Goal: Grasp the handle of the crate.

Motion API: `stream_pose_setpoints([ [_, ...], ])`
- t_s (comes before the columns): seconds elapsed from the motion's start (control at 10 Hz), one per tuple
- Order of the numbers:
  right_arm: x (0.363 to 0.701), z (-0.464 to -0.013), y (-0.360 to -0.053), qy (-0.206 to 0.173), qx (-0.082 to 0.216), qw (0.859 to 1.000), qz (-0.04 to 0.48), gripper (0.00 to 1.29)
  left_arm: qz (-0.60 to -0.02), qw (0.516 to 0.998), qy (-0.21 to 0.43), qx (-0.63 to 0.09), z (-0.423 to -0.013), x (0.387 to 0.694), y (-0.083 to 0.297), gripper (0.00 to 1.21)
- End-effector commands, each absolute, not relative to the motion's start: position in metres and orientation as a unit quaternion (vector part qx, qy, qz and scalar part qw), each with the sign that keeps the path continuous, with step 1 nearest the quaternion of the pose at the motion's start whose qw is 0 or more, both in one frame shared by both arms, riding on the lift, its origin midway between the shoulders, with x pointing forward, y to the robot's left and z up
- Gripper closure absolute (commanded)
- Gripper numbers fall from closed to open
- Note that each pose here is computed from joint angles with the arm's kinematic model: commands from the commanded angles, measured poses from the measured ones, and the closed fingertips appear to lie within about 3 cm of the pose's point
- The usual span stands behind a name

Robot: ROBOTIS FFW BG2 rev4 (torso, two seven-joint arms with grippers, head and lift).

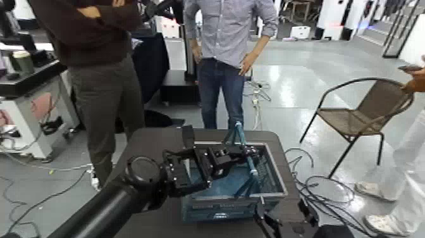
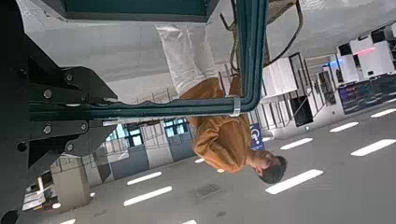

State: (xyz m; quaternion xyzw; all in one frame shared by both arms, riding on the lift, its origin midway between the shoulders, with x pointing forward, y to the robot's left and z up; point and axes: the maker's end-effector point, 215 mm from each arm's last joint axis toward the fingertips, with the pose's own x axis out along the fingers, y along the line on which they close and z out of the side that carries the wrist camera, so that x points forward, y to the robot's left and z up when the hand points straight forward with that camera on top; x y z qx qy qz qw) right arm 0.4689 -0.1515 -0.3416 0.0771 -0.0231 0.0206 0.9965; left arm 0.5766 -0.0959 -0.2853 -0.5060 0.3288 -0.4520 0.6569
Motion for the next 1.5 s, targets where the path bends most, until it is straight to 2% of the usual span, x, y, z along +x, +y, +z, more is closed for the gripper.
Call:
stream_pose_setpoints([
  [0.1, 0.468, -0.341, -0.155, -0.026, 0.076, 0.997, 0.015, 0.16, -0.468, 0.647, 0.324, -0.508, -0.272, 0.561, -0.095, 1.19],
  [0.8, 0.465, -0.332, -0.160, -0.041, 0.060, 0.997, 0.006, 0.16, -0.468, 0.640, 0.325, -0.516, -0.266, 0.524, -0.066, 1.19],
  [1.2, 0.462, -0.327, -0.167, -0.051, 0.048, 0.997, -0.008, 0.16, -0.450, 0.640, 0.337, -0.524, -0.271, 0.496, -0.033, 1.19],
  [1.5, 0.461, -0.325, -0.169, -0.055, 0.042, 0.998, -0.013, 0.16, -0.454, 0.619, 0.348, -0.538, -0.263, 0.474, -0.032, 1.19],
])
